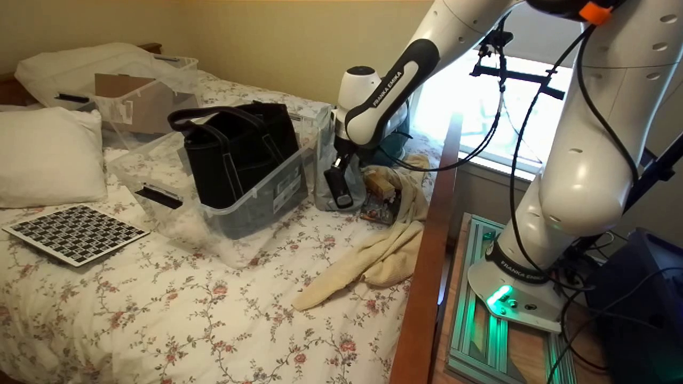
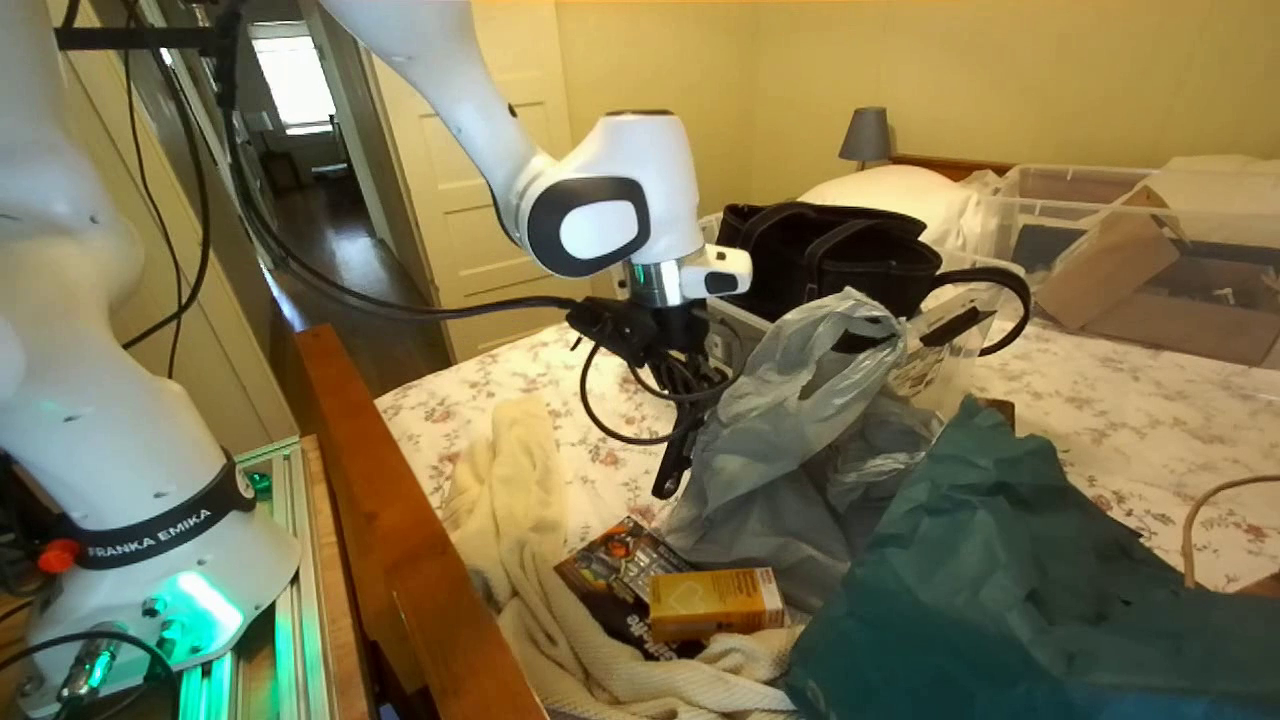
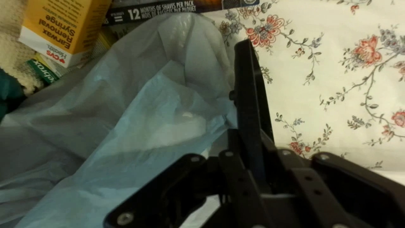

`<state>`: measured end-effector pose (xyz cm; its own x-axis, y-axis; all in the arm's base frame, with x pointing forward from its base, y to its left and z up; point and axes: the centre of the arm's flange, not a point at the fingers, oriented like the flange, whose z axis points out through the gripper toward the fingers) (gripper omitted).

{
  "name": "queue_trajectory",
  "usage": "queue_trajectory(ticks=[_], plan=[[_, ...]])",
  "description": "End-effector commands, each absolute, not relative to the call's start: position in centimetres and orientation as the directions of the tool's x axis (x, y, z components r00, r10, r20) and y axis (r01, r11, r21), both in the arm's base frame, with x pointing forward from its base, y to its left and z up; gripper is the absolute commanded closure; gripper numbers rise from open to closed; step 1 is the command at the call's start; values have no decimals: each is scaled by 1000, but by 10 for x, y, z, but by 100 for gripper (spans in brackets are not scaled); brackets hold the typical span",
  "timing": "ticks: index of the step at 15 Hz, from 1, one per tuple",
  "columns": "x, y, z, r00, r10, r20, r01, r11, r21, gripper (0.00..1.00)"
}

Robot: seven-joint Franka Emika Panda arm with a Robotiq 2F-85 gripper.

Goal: Put the black tag in the storage box

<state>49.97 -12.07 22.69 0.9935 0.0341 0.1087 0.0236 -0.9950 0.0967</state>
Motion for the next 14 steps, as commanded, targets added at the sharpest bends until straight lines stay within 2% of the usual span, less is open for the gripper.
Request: queue_trajectory(ticks=[1,9,14], plan=[[474,-111,273,986,-36,160,-59,-988,139,96],[467,-94,345,959,-76,273,-113,-986,122,96],[474,-75,386,922,-25,387,-76,-990,115,96]])
